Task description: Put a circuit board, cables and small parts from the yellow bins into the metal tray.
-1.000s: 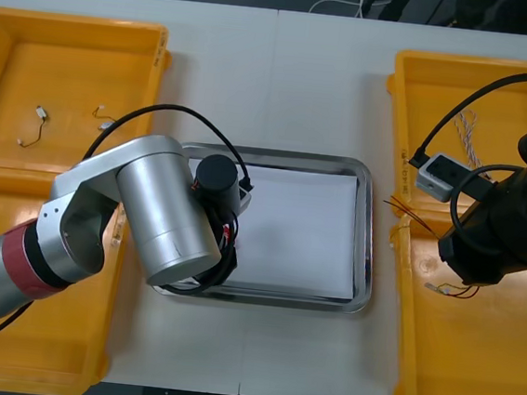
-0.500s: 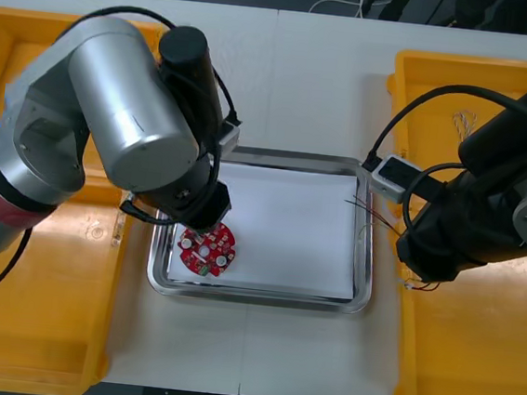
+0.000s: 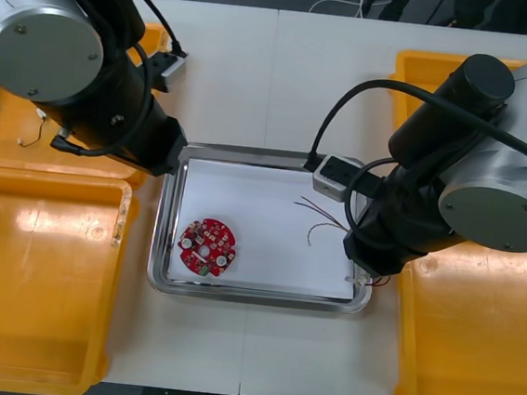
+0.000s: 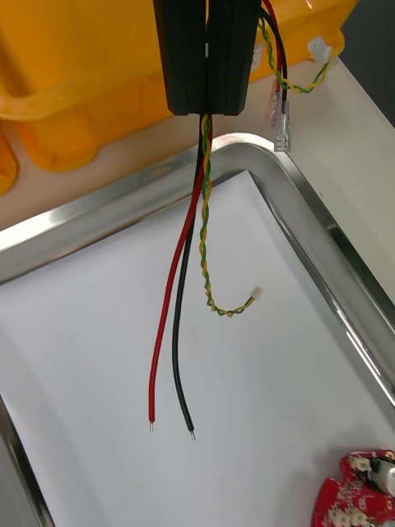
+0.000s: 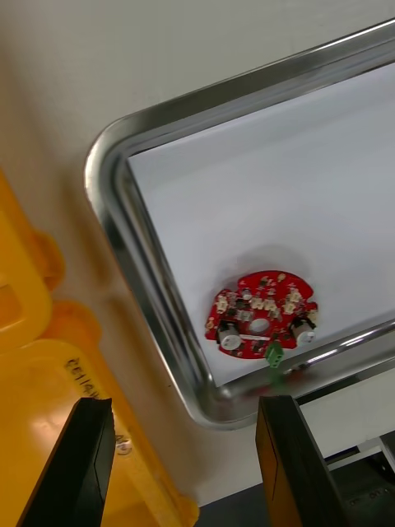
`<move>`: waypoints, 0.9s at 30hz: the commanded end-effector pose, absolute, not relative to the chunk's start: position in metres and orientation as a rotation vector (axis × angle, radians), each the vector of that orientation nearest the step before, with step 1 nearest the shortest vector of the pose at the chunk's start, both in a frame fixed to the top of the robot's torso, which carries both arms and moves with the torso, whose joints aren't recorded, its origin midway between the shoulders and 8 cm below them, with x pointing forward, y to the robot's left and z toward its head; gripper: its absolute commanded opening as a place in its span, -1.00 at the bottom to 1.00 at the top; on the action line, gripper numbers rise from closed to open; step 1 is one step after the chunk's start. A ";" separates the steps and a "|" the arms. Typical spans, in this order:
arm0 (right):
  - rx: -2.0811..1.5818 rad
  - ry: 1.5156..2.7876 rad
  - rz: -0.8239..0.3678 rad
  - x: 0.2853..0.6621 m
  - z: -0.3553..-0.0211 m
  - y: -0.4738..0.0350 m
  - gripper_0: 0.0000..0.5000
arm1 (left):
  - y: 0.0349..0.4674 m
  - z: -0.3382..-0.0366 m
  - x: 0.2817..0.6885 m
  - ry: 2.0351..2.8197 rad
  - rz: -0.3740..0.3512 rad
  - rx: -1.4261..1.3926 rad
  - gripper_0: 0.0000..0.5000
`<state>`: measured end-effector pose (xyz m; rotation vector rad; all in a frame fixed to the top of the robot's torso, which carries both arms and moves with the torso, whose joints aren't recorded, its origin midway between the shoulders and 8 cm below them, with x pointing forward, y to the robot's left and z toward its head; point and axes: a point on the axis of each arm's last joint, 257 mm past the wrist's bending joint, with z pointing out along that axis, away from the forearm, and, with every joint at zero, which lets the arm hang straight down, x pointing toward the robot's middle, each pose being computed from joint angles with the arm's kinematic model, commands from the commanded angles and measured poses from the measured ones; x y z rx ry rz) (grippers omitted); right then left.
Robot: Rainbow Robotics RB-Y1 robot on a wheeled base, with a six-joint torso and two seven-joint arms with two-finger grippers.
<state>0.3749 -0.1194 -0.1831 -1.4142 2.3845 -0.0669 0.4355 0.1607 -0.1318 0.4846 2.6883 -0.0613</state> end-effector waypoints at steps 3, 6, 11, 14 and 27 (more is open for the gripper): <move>-1.537 2.238 -0.140 0.384 -0.181 -0.091 -1.00 | 0.211 -0.087 0.460 2.629 0.016 0.423 1.00; -1.580 2.217 -0.148 0.384 -0.189 -0.085 -1.00 | 0.226 -0.080 0.468 2.629 0.010 0.399 1.00; -1.642 2.169 -0.141 0.385 -0.196 -0.073 -1.00 | 0.252 -0.072 0.482 2.620 0.028 0.386 1.00; -1.717 2.113 -0.151 0.389 -0.201 -0.069 -1.00 | 0.271 -0.069 0.490 2.619 0.055 0.376 1.00; -1.939 1.928 -0.245 0.404 -0.222 -0.070 -1.00 | 0.346 -0.066 0.510 2.632 0.171 0.352 1.00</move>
